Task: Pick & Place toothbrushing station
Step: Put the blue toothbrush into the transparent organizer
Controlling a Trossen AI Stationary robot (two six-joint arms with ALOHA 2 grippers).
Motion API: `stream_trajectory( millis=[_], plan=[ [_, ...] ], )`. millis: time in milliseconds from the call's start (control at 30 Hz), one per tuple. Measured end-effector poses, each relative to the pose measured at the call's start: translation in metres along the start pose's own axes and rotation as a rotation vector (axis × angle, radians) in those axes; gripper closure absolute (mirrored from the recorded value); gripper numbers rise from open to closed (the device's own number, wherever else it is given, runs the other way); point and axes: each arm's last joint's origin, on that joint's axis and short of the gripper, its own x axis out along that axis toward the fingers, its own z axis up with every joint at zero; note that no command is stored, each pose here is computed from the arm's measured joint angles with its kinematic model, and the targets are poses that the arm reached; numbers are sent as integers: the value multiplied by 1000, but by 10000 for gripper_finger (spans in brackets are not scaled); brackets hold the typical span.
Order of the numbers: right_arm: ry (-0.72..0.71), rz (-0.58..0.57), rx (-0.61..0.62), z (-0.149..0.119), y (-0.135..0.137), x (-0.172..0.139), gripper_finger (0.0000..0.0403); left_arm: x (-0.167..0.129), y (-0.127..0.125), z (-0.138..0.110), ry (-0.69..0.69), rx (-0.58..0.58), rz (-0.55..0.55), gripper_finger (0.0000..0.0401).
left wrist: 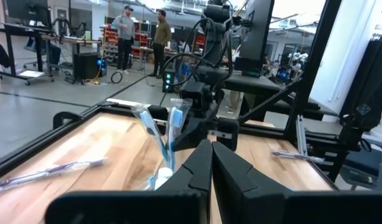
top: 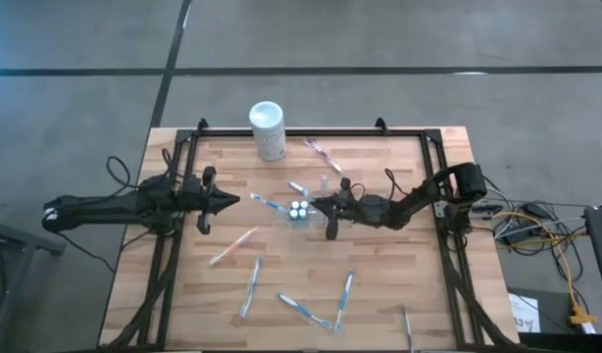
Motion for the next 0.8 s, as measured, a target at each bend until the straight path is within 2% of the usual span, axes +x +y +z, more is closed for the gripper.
stream_trajectory(
  millis=[200,333,500,600,800],
  plan=[
    [3,18,19,0,1,0,370,0,0,1,-15,1,-2,389],
    [10,53,29,0,2,0,329,0,0,2,-17,-5,-3,389],
    [3,39,43,1,1,0,276,0,0,2,-16,-23,-3,389],
    [-25,47,7,11,3,-2,256,0,-1,2,-15,-37,-9,389],
    [-27,69,-63,41,10,-14,235,0,-4,2,34,-72,-99,390]
  ],
)
